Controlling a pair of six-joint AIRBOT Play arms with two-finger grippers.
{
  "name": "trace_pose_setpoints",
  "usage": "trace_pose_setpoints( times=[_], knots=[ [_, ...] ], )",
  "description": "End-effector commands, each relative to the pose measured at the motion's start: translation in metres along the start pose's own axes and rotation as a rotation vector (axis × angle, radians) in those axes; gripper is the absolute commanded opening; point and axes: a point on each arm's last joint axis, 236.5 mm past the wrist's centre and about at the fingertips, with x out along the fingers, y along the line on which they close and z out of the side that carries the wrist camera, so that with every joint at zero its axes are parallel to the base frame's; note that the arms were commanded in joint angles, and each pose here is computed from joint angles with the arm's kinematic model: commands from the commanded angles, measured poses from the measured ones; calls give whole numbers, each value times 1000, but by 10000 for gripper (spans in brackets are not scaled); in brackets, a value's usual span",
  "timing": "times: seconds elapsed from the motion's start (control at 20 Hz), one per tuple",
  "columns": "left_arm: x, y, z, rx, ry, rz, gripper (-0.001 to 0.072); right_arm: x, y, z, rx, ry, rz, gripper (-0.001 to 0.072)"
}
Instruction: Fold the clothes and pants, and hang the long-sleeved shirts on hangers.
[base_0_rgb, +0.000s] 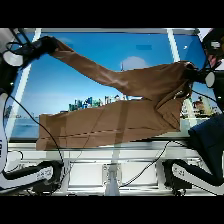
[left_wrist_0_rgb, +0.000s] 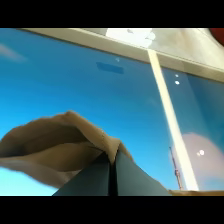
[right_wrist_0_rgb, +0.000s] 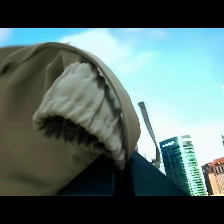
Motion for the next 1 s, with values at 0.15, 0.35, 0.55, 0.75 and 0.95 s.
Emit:
trace_pose_setpoints(
  times=[0.15, 0.35, 0.55, 0.75, 0.95],
  knots=[
    [-12, 41, -78, 82, 343, 88, 20, 28, -88, -50, 276, 157, -95, 38],
    [-15, 107, -101, 40, 415, 337, 21, 55, -96, -105, 233, 352, -46, 38],
    [-20, 118, -127, -45, 505, 382, 21, 74, -83, -124, 199, 406, 30, 38],
    [-57, 120, -166, -18, 736, 388, 21, 78, -77, -116, 150, 369, 70, 39],
    [-109, 118, -180, -3, 919, 379, 21, 77, -80, -119, 77, 379, 72, 39]
  ],
)
